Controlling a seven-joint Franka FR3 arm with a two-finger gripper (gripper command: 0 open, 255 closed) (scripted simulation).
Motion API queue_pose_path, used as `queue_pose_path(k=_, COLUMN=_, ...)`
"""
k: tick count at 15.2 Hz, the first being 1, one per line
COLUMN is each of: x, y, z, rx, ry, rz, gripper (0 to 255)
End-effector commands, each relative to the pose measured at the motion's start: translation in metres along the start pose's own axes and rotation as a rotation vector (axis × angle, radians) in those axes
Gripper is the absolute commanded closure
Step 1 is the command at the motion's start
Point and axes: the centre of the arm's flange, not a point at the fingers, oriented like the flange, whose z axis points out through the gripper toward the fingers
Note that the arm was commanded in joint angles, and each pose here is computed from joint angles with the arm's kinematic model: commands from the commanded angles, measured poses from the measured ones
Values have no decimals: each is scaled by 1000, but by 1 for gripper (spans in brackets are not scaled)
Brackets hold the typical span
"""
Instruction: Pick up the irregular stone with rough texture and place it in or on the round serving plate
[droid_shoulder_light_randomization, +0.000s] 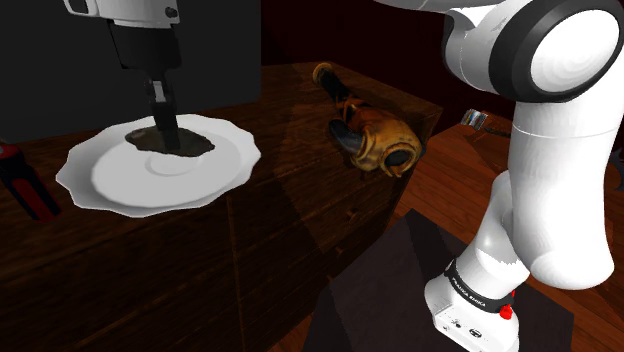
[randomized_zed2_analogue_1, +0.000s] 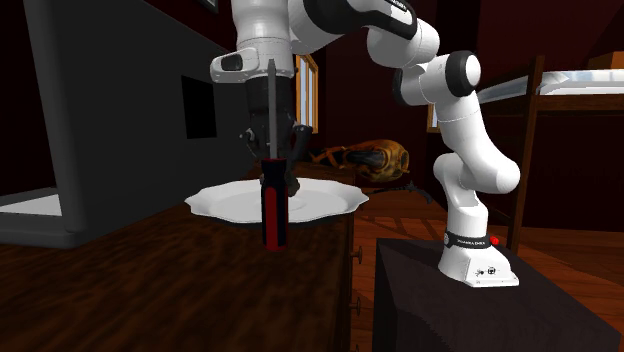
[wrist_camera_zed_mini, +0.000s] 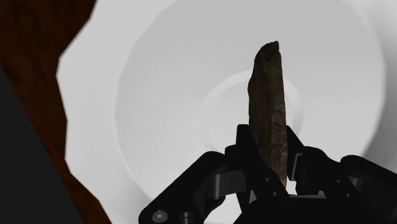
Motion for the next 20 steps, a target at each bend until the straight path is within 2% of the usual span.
queue_pose_path(k=1, x=0, y=0, z=0, rx=0, ry=0, rz=0, gripper=255)
queue_pose_path(k=2, x=0, y=0, z=0, rx=0, ry=0, rz=0, gripper=255)
queue_pose_path(k=3, x=0, y=0, z=0, rx=0, ry=0, rz=0, gripper=0)
queue_pose_path(k=8, x=0, y=0, z=0, rx=0, ry=0, rz=0, gripper=0)
queue_pose_path(k=12, x=0, y=0, z=-50, rx=0, ry=0, rz=0, gripper=0)
queue_pose_path(k=20, x=0, y=0, z=-50, rx=0, ry=0, rz=0, gripper=0)
